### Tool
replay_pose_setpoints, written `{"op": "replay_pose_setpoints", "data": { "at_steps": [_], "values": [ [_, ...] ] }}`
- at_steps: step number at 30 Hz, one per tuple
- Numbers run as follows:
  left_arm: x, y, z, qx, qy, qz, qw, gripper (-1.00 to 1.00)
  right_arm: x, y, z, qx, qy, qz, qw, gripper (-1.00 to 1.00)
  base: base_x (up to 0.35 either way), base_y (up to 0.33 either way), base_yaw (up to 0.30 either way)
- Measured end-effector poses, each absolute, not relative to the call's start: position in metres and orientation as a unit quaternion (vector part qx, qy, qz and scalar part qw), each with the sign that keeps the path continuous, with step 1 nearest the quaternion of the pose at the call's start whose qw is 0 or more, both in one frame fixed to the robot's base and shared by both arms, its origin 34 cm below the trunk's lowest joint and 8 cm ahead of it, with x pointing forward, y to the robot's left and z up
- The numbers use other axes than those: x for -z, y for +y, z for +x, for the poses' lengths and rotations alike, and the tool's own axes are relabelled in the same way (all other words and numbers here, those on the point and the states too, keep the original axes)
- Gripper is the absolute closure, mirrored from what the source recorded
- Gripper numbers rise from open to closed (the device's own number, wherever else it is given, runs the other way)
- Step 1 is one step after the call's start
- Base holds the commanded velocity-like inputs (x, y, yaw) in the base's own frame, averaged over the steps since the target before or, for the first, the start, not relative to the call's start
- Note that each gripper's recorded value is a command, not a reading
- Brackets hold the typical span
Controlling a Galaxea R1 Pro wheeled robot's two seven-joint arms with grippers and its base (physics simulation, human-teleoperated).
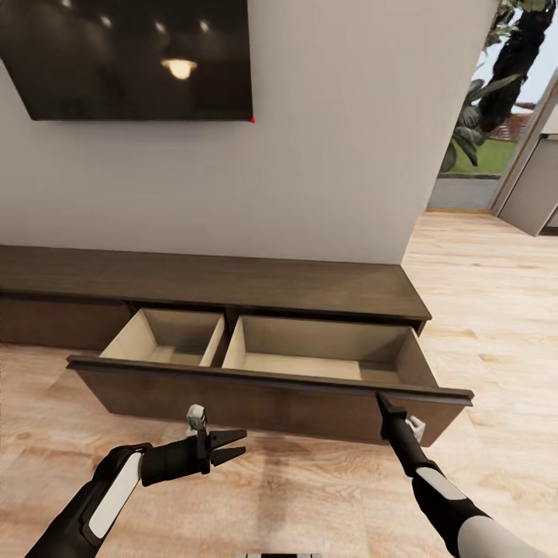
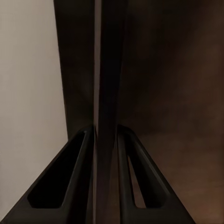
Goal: Place each of the two pumpkins and all three candles from the living room inside a cabinet in the living room (use any cabinet), then make sure every cabinet is closed, and position the cauldron so it is next to a table in the living room.
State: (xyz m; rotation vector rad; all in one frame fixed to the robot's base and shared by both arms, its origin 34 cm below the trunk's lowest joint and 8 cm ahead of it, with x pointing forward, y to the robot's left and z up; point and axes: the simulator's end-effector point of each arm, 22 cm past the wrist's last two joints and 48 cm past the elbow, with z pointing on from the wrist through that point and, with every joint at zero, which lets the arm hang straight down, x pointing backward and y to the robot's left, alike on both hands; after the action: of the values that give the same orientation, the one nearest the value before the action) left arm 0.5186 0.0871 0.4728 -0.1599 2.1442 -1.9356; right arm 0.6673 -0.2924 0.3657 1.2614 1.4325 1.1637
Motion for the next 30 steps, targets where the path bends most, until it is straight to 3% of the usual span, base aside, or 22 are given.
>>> {"op": "replay_pose_setpoints", "data": {
  "at_steps": [21, 22, 30],
  "values": [
    [-0.473, 0.087, 0.519, 0.664, 0.735, -0.055, 0.124, -1.0, -0.366, -0.294, 0.679, -0.458, 0.583, 0.515, 0.43, 1.0, -0.024, 0.0, 0.0],
    [-0.473, 0.087, 0.519, 0.664, 0.735, -0.055, 0.124, -1.0, -0.366, -0.294, 0.679, -0.458, 0.583, 0.515, 0.43, -1.0, 0.0, 0.0, 0.0],
    [-0.473, 0.087, 0.518, 0.664, 0.735, -0.055, 0.124, -1.0, -0.364, -0.314, 0.661, -0.46, 0.567, 0.518, 0.446, -1.0, 0.0, 0.0, 0.0]
  ]
}}
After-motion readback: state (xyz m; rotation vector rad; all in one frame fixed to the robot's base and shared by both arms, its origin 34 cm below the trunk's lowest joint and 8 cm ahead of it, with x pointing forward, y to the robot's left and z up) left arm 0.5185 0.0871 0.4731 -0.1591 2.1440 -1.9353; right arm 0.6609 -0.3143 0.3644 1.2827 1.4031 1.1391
